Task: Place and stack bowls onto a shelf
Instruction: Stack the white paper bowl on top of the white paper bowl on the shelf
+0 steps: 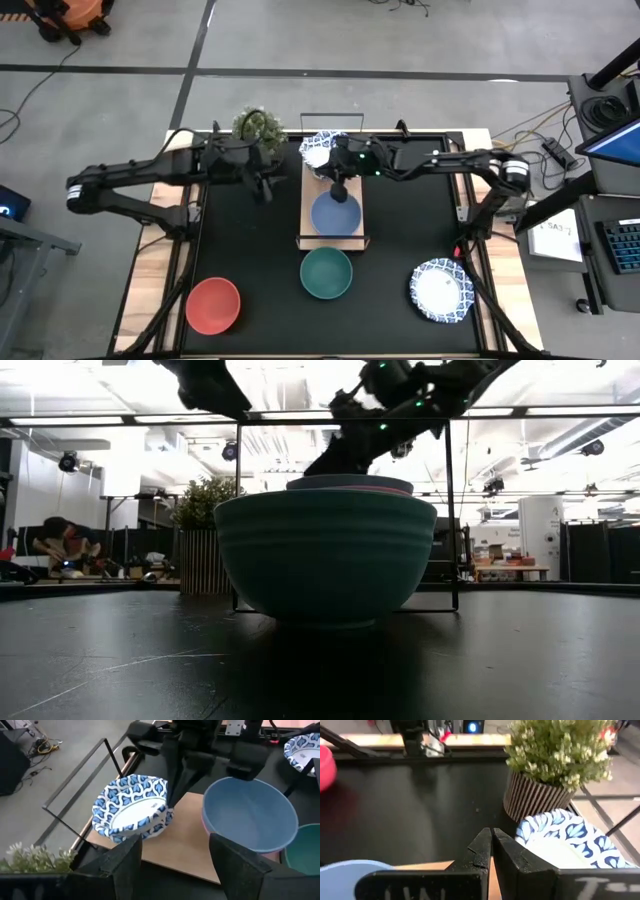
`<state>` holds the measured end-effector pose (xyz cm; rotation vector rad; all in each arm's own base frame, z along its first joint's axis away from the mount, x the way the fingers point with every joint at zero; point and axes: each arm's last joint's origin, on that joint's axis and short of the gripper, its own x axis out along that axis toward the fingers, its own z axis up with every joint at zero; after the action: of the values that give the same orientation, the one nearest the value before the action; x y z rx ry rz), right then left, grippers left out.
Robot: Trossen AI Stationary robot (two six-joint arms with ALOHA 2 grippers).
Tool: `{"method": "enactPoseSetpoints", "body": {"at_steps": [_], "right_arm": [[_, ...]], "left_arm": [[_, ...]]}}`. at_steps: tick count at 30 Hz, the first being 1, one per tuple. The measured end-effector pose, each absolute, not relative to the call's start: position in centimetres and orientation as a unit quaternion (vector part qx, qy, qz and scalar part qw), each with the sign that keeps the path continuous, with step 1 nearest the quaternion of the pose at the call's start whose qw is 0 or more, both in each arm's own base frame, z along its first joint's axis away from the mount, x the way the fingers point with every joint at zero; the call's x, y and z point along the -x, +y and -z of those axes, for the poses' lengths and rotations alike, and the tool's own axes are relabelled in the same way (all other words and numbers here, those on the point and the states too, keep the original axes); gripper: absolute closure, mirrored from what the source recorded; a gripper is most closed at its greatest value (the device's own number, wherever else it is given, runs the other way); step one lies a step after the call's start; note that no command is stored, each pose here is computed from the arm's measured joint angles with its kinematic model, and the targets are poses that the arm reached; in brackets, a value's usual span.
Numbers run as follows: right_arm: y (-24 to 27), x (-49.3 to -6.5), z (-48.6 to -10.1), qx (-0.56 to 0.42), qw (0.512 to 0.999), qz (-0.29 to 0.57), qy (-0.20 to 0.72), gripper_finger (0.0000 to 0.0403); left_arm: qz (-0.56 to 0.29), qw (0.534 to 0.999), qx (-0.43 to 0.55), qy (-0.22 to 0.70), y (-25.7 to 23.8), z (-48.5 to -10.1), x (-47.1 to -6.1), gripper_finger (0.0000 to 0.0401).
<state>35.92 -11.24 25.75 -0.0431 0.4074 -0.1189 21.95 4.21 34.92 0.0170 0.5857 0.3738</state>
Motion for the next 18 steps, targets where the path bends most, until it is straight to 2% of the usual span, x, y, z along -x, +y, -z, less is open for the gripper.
{"method": "enactPoseSetpoints", "body": {"at_steps": [13, 18], "right_arm": [[-13.7, -36.5, -23.7, -0.026, 0.959, 0.086, 0.269, 0.0394], [-13.6, -36.5, -24.1, -0.022, 0.963, 0.085, 0.256, 0.0394]], "left_arm": [[-0.181, 0.941, -0.001, 0.285, 3.9, -33.7, -21.8, 0.0187], [-0.181, 0.940, -0.001, 0.290, 4.0, -33.5, -22.1, 0.0187]]}}
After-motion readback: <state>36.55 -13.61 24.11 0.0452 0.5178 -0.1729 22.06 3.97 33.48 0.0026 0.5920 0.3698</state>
